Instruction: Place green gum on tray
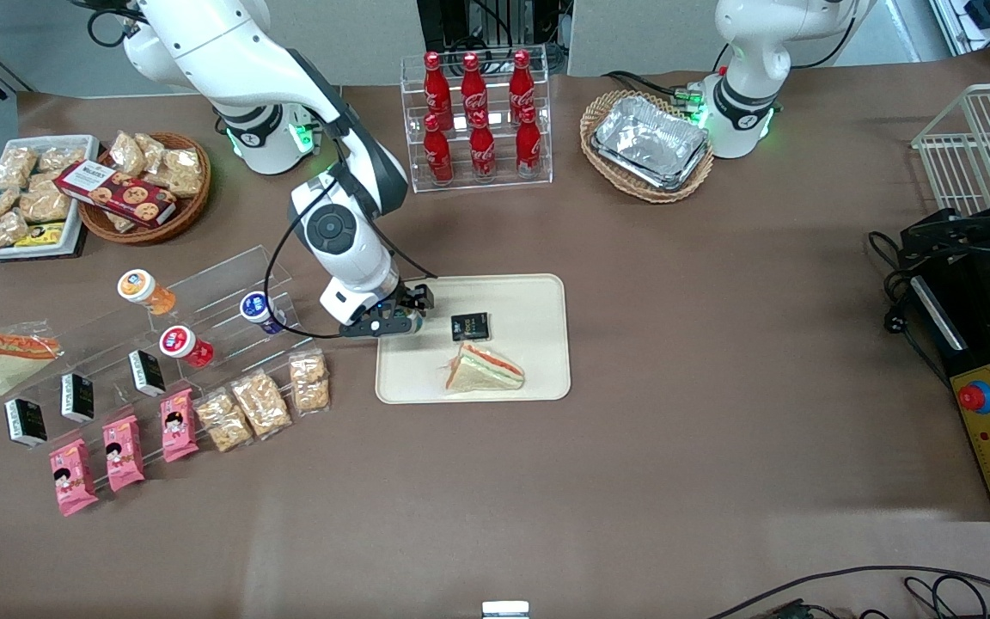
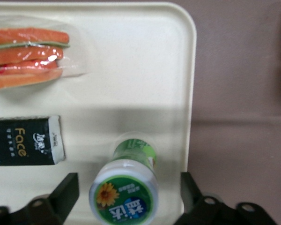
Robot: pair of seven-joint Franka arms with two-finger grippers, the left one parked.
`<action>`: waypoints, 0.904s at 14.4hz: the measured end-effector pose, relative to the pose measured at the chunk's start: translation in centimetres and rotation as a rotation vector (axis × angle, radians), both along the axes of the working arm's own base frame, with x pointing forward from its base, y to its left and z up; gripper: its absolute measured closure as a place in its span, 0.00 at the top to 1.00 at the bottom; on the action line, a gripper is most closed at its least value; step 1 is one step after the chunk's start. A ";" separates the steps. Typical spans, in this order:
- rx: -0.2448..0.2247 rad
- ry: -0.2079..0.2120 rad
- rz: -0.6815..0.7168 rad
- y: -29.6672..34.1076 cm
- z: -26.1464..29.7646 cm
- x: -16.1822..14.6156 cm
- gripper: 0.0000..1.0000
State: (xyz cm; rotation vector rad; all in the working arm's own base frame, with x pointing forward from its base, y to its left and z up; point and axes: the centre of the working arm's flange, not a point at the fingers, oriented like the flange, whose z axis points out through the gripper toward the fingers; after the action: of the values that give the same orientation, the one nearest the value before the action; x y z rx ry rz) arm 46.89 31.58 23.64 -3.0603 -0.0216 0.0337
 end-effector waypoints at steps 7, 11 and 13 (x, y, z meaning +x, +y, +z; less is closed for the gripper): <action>0.008 0.010 -0.006 -9.5 11.4 5.3 1.00; 0.016 0.023 -0.067 -16.4 19.4 5.4 1.00; 0.018 0.032 -0.077 -19.4 23.4 5.6 1.00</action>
State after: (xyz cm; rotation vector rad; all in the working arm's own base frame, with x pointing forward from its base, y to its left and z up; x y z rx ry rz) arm 52.46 12.21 47.09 -3.0394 0.0972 0.0776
